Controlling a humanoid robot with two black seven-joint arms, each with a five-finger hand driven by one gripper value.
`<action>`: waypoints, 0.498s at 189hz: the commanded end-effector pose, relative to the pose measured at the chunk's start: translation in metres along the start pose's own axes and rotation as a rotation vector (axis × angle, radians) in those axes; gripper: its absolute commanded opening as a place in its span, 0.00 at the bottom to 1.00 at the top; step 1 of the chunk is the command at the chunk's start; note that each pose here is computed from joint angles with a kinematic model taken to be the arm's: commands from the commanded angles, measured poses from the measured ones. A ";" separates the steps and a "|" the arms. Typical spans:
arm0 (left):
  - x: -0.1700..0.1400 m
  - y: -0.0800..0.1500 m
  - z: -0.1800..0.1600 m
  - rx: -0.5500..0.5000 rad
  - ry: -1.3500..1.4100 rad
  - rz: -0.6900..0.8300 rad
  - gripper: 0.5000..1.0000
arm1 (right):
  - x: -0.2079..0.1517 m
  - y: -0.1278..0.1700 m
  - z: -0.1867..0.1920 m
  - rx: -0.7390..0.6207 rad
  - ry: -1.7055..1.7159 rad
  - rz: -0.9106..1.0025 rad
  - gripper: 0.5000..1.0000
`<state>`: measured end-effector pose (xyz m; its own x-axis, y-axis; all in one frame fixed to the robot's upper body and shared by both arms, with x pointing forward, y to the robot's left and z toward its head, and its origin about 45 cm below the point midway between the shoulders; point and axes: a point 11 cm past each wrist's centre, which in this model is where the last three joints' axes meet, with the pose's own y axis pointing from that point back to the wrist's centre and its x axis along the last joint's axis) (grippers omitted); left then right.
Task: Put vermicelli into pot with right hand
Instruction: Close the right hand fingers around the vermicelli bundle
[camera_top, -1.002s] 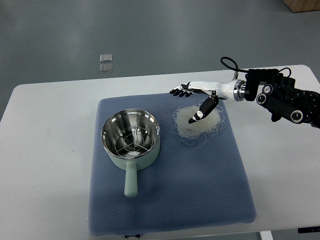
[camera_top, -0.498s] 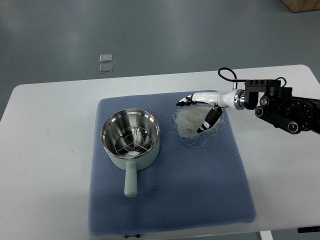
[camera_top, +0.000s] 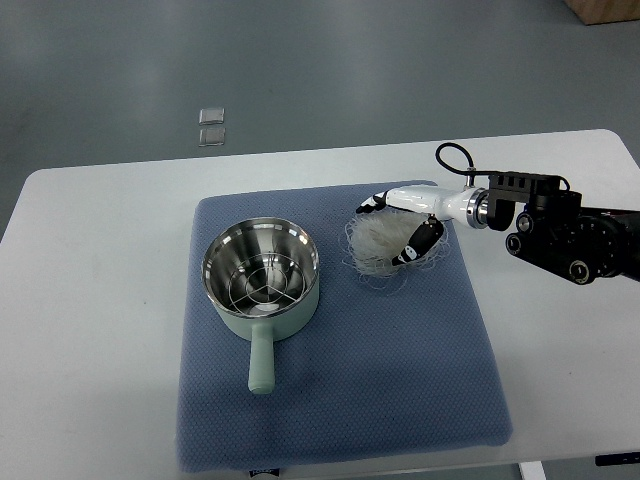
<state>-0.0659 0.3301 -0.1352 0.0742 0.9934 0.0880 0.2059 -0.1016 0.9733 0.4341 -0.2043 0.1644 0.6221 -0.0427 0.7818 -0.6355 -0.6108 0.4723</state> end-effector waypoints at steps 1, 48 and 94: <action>0.000 0.000 0.000 0.000 0.000 0.001 1.00 | -0.007 0.001 0.000 0.019 0.053 0.012 0.54; 0.000 0.000 0.000 0.000 0.000 0.001 1.00 | -0.010 0.002 -0.001 0.039 0.081 0.009 0.19; 0.000 0.000 0.000 0.000 0.000 -0.001 1.00 | 0.003 0.001 -0.013 0.111 0.095 0.018 0.00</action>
<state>-0.0659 0.3300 -0.1352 0.0745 0.9934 0.0874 0.2060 -0.1011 0.9733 0.4273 -0.2022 0.1632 0.5742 0.0159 0.8185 -0.6058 -0.6643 0.4379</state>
